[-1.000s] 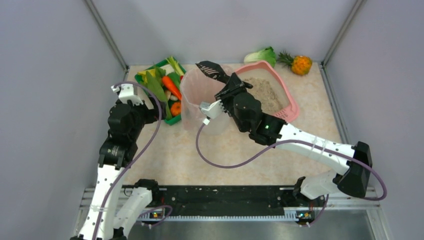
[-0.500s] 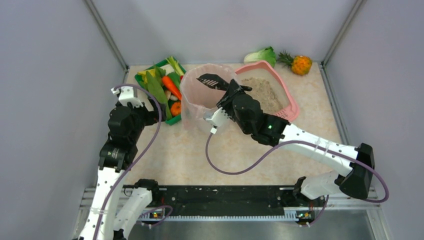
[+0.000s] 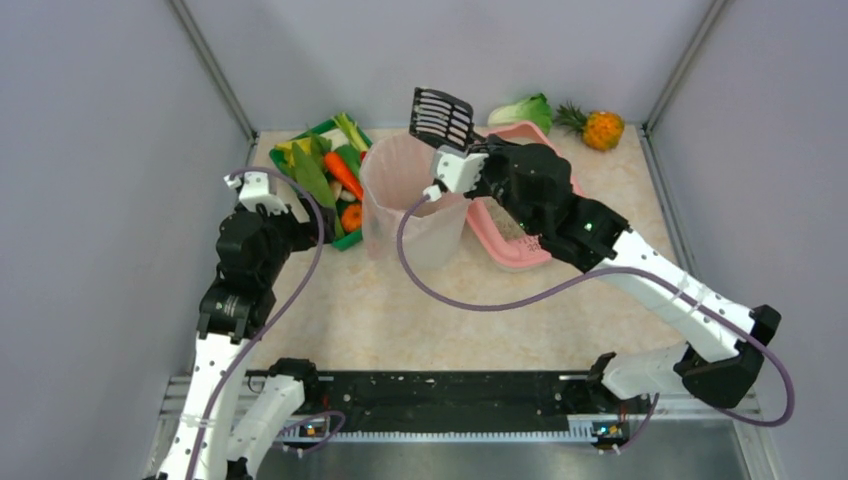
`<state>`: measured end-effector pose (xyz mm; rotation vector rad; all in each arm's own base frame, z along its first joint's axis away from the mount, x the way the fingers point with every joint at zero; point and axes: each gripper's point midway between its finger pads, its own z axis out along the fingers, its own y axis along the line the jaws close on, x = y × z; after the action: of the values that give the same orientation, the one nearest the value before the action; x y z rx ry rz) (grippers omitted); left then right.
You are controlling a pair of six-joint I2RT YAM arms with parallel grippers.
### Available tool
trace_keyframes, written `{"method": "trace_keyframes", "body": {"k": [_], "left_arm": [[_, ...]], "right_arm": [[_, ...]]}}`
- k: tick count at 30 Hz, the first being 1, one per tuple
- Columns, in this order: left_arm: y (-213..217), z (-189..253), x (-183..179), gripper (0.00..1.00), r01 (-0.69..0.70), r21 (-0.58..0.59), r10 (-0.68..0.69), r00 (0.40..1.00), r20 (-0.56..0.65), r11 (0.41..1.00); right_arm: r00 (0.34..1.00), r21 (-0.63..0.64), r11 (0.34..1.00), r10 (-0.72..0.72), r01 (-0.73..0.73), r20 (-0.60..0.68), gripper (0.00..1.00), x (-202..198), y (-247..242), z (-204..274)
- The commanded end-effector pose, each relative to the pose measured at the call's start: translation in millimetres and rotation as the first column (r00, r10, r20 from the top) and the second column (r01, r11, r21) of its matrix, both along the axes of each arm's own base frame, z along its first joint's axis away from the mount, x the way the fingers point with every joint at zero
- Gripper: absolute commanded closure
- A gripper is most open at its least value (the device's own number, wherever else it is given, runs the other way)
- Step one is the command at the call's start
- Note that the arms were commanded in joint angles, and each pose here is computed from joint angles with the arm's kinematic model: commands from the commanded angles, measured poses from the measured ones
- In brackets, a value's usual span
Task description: Clean the litter box
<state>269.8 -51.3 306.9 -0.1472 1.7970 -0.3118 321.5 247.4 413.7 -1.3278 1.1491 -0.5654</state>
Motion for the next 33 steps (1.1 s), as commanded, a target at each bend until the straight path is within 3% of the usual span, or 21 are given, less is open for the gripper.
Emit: {"method": "trace_keyframes", "body": {"k": [1, 8, 15, 19, 25, 29, 33], "left_arm": [[-14.0, 30.9, 3.0, 0.01, 0.066, -0.044, -0.062, 0.995, 0.084, 0.997], [-24.4, 34.8, 6.2, 0.01, 0.117, -0.062, -0.112, 0.991, 0.080, 0.991], [-32.8, 35.9, 9.6, 0.01, 0.158, -0.074, -0.152, 0.986, 0.070, 0.985], [-34.7, 37.1, 11.4, 0.01, 0.168, -0.071, -0.163, 0.984, 0.066, 0.983], [-38.8, 38.7, 14.2, 0.01, 0.190, -0.070, -0.186, 0.981, 0.064, 0.979], [-41.0, 37.2, 15.3, 0.01, 0.201, -0.070, -0.197, 0.979, 0.059, 0.977], [-42.6, 33.8, 16.9, 0.01, 0.207, -0.073, -0.204, 0.978, 0.049, 0.976]], "right_arm": [[0.985, 0.301, 0.953, 0.023, 0.029, -0.168, 1.00, -9.3, -14.2, 8.8], [0.947, 0.587, 0.794, 0.048, 0.158, -0.319, 1.00, -0.8, -51.6, 21.7], [0.871, 0.666, 0.647, 0.006, 0.371, -0.491, 1.00, 17.6, -94.8, 5.7], [0.801, 0.641, 0.581, -0.031, 0.501, -0.598, 1.00, 27.9, -119.4, -16.3], [0.646, 0.563, 0.426, -0.068, 0.708, -0.760, 1.00, 44.3, -155.4, -59.0], [0.494, 0.453, 0.325, -0.052, 0.830, -0.868, 1.00, 51.1, -166.0, -97.9], [0.332, 0.310, 0.286, -0.030, 0.907, -0.943, 1.00, 50.8, -165.8, -136.1]]}}
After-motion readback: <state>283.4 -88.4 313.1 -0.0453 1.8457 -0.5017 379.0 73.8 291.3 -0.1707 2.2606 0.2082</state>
